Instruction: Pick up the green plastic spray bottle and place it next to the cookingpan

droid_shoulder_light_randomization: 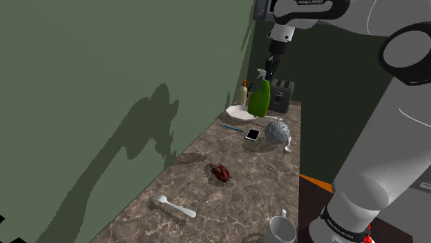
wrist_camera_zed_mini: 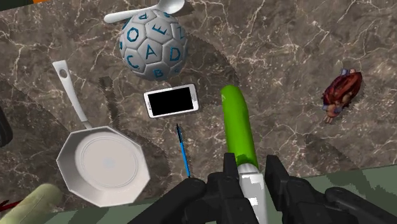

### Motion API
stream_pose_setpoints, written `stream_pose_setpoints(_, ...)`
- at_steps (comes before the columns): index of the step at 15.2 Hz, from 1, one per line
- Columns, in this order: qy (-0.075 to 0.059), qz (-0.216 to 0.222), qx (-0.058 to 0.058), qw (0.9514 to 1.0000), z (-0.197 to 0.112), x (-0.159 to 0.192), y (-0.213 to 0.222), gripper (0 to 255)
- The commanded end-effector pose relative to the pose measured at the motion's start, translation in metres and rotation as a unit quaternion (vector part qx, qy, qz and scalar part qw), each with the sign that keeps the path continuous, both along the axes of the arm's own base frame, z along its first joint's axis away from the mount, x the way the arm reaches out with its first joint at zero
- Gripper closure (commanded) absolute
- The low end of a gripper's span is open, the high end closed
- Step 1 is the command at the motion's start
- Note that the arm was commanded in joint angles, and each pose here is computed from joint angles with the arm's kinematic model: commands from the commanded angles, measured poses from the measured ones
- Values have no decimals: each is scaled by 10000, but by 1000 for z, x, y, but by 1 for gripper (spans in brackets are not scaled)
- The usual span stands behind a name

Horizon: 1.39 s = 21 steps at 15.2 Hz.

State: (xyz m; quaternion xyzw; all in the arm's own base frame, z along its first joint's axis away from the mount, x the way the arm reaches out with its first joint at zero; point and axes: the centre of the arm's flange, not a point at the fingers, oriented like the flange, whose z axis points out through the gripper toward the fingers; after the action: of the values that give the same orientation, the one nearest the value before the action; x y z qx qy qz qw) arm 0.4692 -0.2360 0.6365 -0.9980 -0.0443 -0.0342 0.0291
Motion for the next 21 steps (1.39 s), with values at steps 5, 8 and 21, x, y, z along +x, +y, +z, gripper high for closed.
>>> stream_pose_setpoints(5,-3,9,-1,10000,-20,-15,-75,255)
stream_pose_setpoints(8,-3,9,-1,10000,-30,-22,-112,255)
stream_pose_setpoints(21,-3,9,-1,10000,-75,-54,-275,255)
